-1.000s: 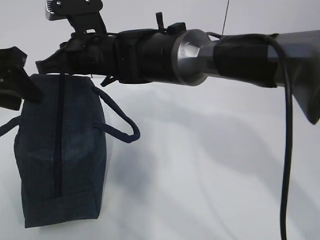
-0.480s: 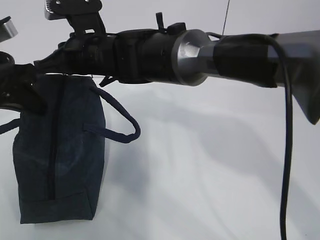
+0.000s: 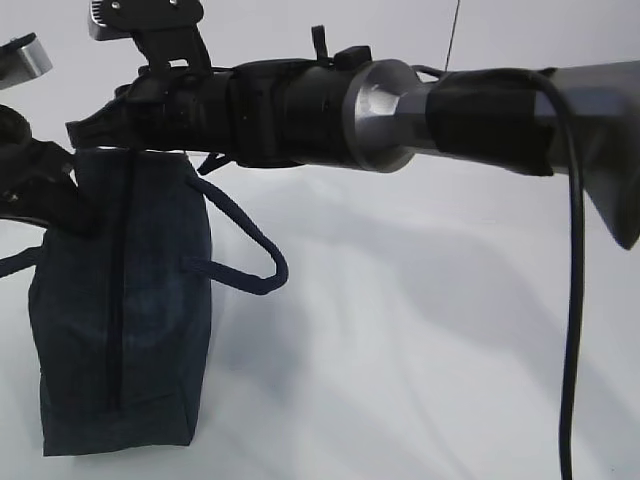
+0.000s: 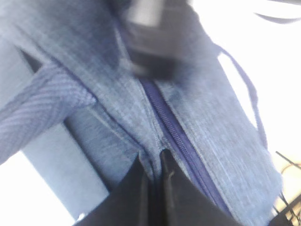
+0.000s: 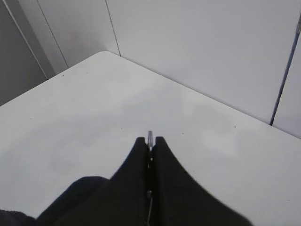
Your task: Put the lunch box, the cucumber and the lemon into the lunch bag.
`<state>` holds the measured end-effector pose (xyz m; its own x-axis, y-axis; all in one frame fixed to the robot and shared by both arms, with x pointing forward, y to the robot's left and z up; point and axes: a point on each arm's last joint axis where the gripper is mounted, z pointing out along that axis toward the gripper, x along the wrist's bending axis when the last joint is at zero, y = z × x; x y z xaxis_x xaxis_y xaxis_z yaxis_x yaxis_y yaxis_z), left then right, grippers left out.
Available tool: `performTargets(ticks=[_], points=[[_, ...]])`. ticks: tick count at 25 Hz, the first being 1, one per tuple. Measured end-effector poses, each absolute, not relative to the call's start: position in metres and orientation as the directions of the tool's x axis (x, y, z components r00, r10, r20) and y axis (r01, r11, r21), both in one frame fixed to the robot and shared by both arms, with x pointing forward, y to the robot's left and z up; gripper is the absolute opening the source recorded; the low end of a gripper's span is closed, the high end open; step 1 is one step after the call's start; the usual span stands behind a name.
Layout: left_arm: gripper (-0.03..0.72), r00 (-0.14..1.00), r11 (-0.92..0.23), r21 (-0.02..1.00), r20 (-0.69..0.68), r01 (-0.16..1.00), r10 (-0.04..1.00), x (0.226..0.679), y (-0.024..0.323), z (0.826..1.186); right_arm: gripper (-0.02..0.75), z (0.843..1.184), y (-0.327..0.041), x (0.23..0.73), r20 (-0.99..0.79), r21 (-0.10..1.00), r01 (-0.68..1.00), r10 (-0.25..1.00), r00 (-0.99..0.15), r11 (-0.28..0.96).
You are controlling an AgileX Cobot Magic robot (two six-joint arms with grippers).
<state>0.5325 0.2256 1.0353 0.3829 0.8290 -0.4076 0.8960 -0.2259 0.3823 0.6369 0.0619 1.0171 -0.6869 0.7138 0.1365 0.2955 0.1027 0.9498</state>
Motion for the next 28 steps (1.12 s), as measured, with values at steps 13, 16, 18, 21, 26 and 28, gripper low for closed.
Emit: performTargets(ticks=[13, 16, 18, 21, 26, 28], points=[[0.0, 0.49, -0.33, 0.427, -0.35, 0.842, 0.798, 0.499, 0.23, 1.073, -0.012, 1.007, 0.064, 0.639, 0.163, 0.941, 0.325, 0.714, -0.681, 0.095], [0.0, 0.495, -0.343, 0.413, -0.353, 0.844, 0.794, 0.496, 0.23, 1.073, -0.012, 1.001, 0.066, 0.638, 0.176, 0.936, 0.338, 0.707, -0.685, 0.095], [0.0, 0.498, -0.347, 0.412, -0.352, 0.843, 0.793, 0.496, 0.23, 1.073, -0.012, 1.0, 0.067, 0.638, 0.187, 0.934, 0.348, 0.706, -0.683, 0.088], [0.0, 0.508, -0.359, 0.41, -0.349, 0.838, 0.788, 0.495, 0.229, 1.073, -0.012, 0.997, 0.068, 0.638, 0.202, 0.93, 0.36, 0.705, -0.68, 0.08], [0.0, 0.523, -0.386, 0.397, -0.337, 0.833, 0.783, 0.493, 0.229, 1.072, -0.012, 0.997, 0.071, 0.637, 0.254, 0.919, 0.391, 0.685, -0.683, 0.049], [0.0, 0.538, -0.402, 0.4, -0.328, 0.824, 0.776, 0.492, 0.229, 1.073, -0.012, 0.997, 0.071, 0.636, 0.26, 0.918, 0.395, 0.684, -0.682, 0.045]])
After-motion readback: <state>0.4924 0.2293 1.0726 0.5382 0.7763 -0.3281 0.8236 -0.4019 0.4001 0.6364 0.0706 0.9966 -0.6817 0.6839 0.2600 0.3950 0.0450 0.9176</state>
